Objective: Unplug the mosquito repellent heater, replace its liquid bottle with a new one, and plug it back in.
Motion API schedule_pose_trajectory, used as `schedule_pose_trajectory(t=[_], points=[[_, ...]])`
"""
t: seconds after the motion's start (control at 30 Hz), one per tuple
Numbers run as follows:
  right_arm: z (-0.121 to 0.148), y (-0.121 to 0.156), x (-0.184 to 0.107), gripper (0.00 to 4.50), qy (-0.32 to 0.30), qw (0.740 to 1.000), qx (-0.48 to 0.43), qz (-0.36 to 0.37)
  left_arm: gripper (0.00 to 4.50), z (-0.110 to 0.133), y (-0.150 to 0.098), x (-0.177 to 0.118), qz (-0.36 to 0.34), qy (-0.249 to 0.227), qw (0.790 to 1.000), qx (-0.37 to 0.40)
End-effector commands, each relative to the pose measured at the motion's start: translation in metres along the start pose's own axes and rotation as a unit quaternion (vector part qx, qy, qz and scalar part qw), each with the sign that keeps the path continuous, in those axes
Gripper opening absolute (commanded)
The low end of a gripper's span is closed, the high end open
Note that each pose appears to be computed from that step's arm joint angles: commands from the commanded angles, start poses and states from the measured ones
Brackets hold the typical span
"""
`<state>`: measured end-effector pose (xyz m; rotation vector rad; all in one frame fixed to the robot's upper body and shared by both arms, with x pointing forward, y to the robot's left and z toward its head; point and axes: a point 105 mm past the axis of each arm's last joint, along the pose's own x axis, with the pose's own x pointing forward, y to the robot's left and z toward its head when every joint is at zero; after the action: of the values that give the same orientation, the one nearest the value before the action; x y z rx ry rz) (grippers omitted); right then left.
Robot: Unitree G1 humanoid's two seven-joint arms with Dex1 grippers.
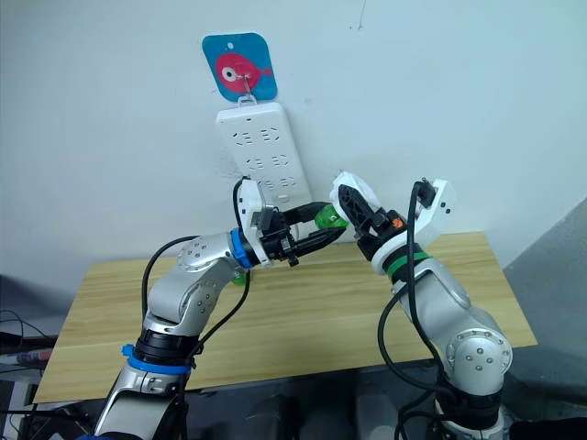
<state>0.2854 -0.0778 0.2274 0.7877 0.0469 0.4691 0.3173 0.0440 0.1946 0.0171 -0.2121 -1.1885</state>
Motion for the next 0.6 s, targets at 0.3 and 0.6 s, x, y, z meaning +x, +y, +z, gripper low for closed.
schedule_pose_trajectory(t=[0.3,0.6], points=[[0.008,0.014,-0.007,4.49,-0.019,0.999,0.009,0.039,2.23,0.008,0.010,-0.005,0.021,-0.012,0.999,0.023],[0.012,0.002,-0.026,4.50,0.032,0.997,-0.029,0.060,2.23,-0.002,0.014,-0.021,-0.012,0.034,0.998,0.059]])
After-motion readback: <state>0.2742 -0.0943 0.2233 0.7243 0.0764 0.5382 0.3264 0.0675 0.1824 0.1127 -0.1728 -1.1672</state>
